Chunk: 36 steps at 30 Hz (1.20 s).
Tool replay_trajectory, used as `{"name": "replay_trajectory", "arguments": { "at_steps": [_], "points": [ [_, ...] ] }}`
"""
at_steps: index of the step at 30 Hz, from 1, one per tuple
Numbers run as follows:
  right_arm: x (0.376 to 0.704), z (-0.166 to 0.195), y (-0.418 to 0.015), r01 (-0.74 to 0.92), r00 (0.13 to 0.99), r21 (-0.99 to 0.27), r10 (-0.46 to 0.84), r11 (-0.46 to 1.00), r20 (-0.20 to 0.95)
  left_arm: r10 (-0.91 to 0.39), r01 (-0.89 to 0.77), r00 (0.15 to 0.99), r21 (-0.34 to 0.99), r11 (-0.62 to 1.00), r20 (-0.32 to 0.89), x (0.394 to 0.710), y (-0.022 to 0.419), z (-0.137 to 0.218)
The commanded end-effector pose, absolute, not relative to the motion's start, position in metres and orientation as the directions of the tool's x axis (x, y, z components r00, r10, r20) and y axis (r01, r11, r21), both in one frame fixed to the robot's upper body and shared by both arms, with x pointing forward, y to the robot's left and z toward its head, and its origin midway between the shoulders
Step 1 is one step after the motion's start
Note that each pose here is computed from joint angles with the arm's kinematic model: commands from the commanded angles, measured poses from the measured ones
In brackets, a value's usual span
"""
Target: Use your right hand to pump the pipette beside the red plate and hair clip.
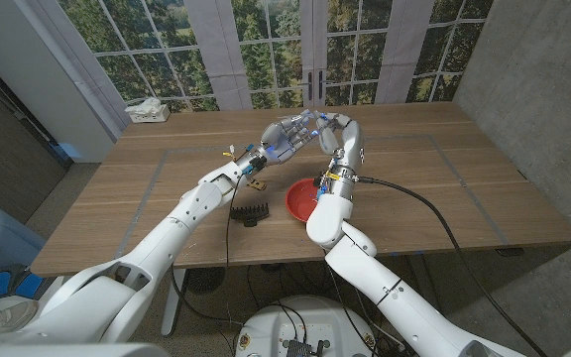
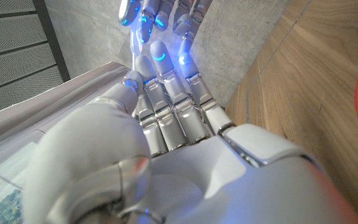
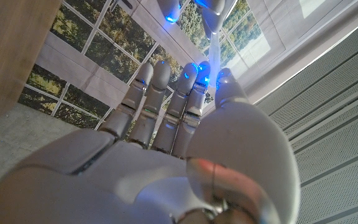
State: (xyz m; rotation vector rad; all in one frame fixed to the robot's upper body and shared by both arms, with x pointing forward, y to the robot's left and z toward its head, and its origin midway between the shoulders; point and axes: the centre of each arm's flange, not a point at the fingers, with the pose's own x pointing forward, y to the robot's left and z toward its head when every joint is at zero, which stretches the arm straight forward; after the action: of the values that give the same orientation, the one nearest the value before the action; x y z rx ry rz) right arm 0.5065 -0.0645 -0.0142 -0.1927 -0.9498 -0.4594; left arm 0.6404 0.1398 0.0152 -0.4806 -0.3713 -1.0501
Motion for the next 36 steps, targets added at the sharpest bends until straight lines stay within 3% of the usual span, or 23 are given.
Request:
{"name": "replay_trajectory", "arguments": {
  "at_steps": [1,22,36],
  "points": [
    [0.508,-0.013,-0.067,0.444,0.466,0.078,-0.305,0.892,0.830,-0.733,0.884,0.460,-0.181,0.431,0.502,0.643,0.141,0.017],
    [0.504,-0.016,-0.083,0.474,0.394,0.163,-0.374,0.865,0.840,-0.737,0.882,0.446,-0.110,0.458,0.508,0.638,0.141,0.019],
    [0.499,-0.014,-0.094,0.432,0.392,0.205,-0.388,0.878,0.834,-0.755,0.878,0.427,-0.031,0.477,0.497,0.639,0.149,0.019]
  ]
}}
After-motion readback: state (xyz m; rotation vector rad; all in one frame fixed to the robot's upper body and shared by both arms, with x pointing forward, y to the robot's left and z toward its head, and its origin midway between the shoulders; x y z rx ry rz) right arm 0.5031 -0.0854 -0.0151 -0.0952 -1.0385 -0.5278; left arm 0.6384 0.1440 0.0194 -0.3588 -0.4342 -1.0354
